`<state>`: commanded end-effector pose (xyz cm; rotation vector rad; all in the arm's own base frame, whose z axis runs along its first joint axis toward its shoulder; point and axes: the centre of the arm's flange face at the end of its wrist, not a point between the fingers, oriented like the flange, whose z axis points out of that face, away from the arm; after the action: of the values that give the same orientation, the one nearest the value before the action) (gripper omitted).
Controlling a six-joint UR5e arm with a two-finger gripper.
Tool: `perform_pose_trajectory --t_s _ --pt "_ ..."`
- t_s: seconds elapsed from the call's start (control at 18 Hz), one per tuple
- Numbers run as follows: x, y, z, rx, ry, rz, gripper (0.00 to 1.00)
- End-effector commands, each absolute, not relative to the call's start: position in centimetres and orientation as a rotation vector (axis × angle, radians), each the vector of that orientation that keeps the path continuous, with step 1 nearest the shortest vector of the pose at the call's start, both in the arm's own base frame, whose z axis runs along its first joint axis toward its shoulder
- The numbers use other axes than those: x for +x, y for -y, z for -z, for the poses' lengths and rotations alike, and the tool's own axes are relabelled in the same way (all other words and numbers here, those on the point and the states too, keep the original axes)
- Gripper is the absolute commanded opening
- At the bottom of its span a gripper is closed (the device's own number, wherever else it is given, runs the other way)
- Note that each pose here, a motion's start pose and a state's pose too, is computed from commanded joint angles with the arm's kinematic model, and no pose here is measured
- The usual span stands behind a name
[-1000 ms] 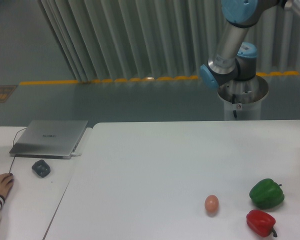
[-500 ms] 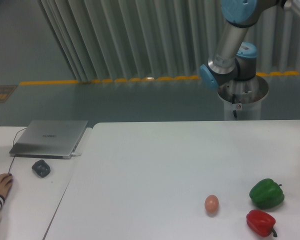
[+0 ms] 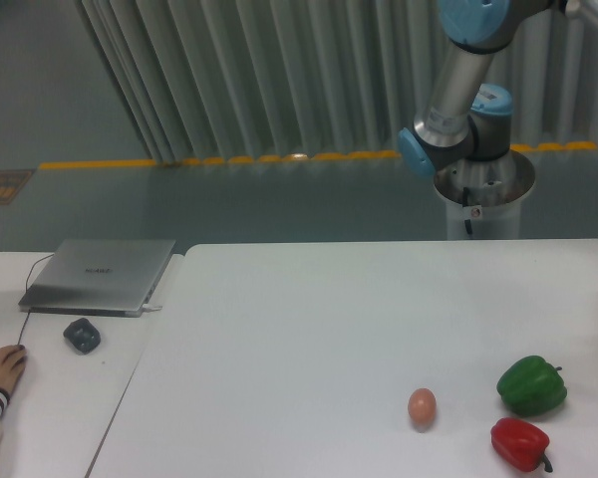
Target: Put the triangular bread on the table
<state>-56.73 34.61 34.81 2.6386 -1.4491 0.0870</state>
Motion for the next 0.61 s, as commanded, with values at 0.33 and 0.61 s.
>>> perform_pose_trajectory --t_s 0.33,0.61 --pt "-55.5 -36.6 -37.8 2.764 1.436 -0.087 0.02" --pt "-52.8 -40.7 -39.5 2.982 1.265 -0.063 0.02"
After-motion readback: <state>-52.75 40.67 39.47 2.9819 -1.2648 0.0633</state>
